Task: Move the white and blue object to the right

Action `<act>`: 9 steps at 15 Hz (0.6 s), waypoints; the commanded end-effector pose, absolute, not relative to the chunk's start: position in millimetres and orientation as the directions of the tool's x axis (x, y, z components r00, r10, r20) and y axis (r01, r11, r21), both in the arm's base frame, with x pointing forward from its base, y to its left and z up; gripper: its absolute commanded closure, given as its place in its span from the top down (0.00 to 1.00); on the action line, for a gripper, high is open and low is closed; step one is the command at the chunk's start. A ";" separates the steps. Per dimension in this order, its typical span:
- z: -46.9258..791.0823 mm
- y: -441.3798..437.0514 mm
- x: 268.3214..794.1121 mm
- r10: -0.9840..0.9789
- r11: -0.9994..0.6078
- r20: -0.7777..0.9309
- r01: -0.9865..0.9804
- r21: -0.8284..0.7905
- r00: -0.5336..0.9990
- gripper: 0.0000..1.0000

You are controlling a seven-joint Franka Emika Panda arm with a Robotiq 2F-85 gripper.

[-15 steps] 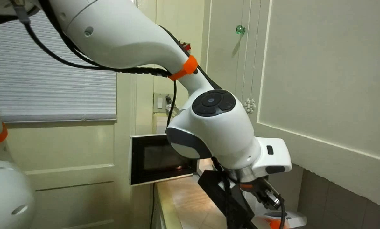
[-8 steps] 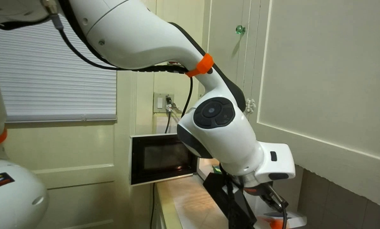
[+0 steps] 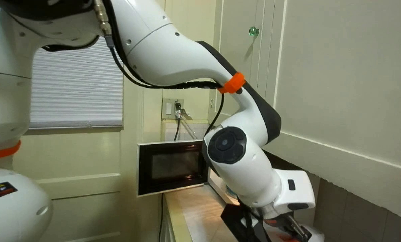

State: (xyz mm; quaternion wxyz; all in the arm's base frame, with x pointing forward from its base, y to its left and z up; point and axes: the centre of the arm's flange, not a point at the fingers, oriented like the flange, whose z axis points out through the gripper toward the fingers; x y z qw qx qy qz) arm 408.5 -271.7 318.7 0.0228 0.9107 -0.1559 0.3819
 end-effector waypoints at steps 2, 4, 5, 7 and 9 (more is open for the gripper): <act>252.4 -275.8 420.7 -0.227 -0.958 0.703 -0.286 -0.034 0.674 0.00; 241.4 -278.1 421.8 -0.220 -0.958 0.701 -0.286 -0.024 0.679 0.00; 238.9 -279.2 423.3 -0.220 -0.957 0.704 -0.288 -0.023 0.675 0.00; 239.5 -281.8 426.0 -0.216 -0.957 0.715 -0.290 -0.020 0.665 0.00; 243.1 -282.4 428.5 -0.213 -0.958 0.726 -0.287 -0.022 0.654 0.00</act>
